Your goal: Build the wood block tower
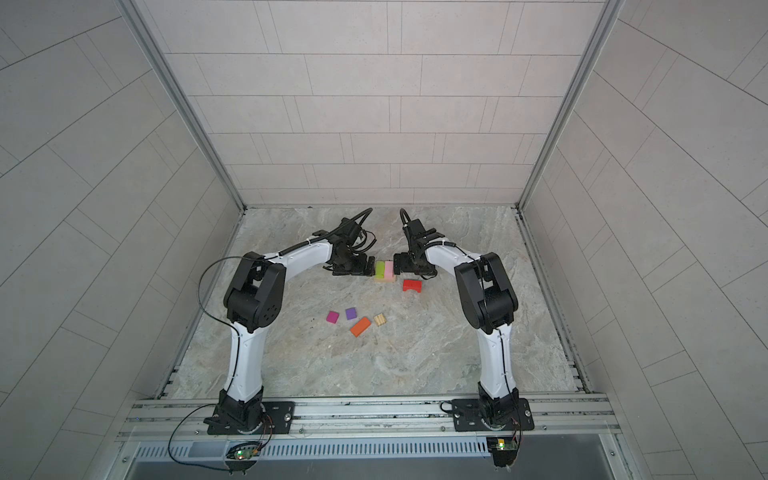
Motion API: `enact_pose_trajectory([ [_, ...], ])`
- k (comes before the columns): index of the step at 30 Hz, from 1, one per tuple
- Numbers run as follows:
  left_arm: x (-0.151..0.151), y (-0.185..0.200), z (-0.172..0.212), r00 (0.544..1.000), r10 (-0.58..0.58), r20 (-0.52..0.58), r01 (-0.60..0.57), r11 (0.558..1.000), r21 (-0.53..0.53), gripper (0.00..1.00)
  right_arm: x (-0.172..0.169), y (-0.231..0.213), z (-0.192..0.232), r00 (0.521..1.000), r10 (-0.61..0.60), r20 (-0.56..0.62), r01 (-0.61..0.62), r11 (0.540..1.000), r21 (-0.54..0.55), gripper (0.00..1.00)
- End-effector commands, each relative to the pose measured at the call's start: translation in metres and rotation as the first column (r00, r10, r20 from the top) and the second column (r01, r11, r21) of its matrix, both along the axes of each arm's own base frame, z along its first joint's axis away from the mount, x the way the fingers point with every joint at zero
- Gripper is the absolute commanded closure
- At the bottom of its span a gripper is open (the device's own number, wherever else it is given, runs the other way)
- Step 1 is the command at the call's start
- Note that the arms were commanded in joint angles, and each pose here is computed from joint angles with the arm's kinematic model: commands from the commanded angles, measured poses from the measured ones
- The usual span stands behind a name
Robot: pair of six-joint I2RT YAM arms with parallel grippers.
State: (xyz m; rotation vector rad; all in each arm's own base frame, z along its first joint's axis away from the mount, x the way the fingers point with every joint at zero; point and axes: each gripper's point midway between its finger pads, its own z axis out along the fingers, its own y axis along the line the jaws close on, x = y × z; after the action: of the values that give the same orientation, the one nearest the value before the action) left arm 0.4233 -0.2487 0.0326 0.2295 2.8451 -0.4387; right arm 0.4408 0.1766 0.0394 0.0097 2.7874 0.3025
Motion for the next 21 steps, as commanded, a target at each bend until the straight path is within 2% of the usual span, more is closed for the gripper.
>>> enact_pose_trajectory([
  [1,-0.0011,-0.0006,-0.0052,1.000,-0.004,-0.017,0.005,1.000,0.025,0.00,-0.0040,-0.0004,-0.0042,1.000,-0.006,-0.021,0.006,1.000,-0.012,0.04],
  [21,-0.0011,0.0013,-0.0028,1.000,-0.001,-0.012,0.001,0.999,0.043,0.00,-0.0030,-0.0008,-0.0008,1.000,-0.007,-0.015,0.007,1.000,-0.012,0.04],
])
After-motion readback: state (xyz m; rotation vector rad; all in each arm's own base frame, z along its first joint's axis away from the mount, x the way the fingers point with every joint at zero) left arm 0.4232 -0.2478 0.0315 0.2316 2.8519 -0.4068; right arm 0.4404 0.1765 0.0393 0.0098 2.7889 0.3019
